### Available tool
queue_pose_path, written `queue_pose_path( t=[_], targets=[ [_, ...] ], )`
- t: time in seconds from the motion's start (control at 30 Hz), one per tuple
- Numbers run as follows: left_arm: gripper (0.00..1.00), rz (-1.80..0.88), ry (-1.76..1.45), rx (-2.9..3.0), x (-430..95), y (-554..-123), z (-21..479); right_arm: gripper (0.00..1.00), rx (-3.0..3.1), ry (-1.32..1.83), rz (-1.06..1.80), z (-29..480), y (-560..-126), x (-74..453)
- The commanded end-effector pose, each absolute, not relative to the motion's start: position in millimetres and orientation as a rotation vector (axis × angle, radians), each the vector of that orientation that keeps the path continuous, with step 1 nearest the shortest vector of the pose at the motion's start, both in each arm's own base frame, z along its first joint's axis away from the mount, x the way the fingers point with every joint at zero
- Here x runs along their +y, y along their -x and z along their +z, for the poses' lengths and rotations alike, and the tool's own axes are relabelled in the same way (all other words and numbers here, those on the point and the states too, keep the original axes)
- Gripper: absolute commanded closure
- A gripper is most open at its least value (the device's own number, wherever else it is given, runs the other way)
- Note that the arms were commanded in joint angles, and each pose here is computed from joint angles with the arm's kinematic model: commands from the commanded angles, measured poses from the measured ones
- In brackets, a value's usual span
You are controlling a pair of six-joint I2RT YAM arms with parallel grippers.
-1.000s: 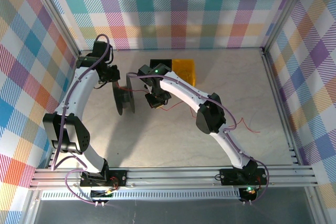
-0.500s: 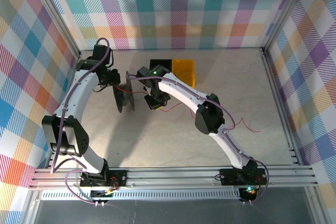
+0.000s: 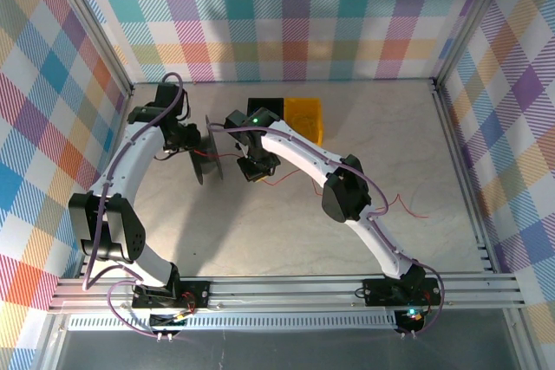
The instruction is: Wrap the cables
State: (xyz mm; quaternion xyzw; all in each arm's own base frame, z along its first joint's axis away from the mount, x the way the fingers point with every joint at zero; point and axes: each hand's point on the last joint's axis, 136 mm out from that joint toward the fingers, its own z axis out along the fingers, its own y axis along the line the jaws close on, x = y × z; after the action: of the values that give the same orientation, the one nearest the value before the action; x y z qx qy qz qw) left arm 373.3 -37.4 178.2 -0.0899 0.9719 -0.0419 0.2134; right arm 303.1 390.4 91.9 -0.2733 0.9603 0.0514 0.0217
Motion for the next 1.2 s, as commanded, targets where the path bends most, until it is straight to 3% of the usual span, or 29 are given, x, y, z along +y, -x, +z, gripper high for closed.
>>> queue_pose_path(
  t=[0.0,0.4,0.53,0.57,0.87,1.1,1.17],
  targets=[
    [0.76,-0.150,0.256,2.689,-40.6,-368.3,180.6,1.00,2.961,0.870,0.224,95.1,-297.6,405.0],
    [1.00,-0.150,0.252,2.705,-41.5,-367.0,177.4,1.00,2.932,0.915,0.313,98.6,-290.6,420.9],
    [1.00,-0.149,0.251,2.709,-41.6,-367.0,177.0,1.00,2.914,0.936,0.344,103.3,-289.1,424.8],
    [1.00,-0.149,0.251,2.708,-41.6,-367.3,177.6,0.96,2.900,0.948,0.359,106.9,-289.4,425.8],
    [1.00,-0.129,0.203,2.654,-40.2,-379.9,207.0,0.27,2.525,1.267,0.588,200.5,-278.8,434.8],
    [1.00,-0.167,0.189,2.559,-44.4,-396.3,247.1,0.01,2.356,1.331,0.741,267.4,-264.5,395.7],
    [1.00,-0.175,0.186,2.533,-45.2,-400.7,258.4,0.01,2.334,1.383,0.724,263.9,-252.2,379.8]
  ],
)
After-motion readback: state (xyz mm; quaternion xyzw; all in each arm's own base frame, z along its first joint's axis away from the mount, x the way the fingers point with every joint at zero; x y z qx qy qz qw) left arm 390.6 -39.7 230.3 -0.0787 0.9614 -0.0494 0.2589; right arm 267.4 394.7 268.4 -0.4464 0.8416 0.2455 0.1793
